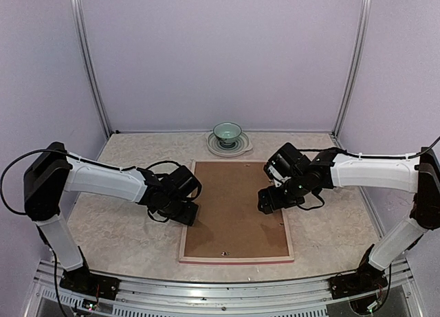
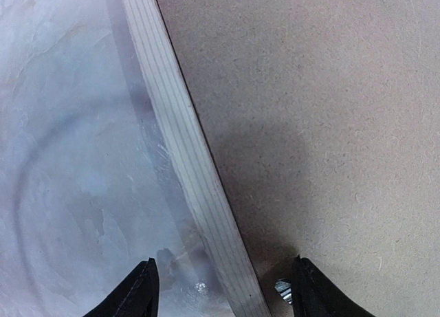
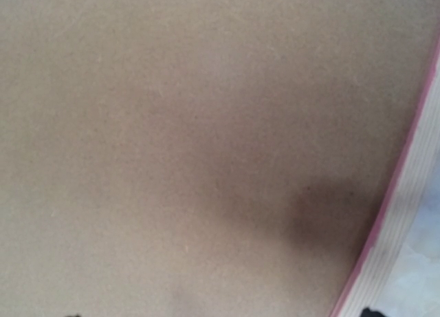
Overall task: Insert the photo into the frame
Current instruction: Press the fastener onto the backboard.
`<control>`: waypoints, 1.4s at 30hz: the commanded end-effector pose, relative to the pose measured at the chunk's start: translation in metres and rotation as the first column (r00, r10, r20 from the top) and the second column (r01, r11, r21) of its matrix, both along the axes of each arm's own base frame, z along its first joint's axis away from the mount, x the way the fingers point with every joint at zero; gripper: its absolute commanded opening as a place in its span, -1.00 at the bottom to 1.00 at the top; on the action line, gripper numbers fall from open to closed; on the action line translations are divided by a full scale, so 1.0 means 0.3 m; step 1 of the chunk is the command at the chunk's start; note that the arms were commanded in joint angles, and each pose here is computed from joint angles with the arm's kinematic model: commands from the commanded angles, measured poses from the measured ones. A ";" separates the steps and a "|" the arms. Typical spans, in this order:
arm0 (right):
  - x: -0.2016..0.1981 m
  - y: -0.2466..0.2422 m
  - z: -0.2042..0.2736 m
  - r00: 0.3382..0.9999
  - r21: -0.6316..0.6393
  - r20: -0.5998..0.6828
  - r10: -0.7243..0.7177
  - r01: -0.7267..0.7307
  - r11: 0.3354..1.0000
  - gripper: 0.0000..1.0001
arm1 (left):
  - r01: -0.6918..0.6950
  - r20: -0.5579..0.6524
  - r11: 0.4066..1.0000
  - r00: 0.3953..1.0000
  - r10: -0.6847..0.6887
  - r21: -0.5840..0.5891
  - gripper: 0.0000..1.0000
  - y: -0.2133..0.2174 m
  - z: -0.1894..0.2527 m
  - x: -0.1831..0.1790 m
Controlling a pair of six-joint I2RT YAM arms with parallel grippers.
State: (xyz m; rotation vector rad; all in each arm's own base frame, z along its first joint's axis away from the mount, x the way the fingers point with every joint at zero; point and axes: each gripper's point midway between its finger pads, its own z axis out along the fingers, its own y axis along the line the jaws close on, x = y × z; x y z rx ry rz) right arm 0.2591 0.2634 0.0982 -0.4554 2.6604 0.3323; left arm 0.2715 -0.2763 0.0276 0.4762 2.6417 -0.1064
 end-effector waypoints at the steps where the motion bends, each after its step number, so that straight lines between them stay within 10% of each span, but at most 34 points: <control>1: -0.005 0.005 -0.013 1.000 -0.001 -0.012 0.002 -0.002 1.000 0.75 | -0.009 -0.024 0.999 1.000 0.009 0.032 0.26 0.046 -0.007 -0.021; 42: -0.021 -0.001 -0.042 1.000 0.008 -0.031 -0.007 0.007 1.000 0.76 | -0.007 -0.041 1.000 0.999 0.008 0.030 0.34 0.050 -0.030 -0.025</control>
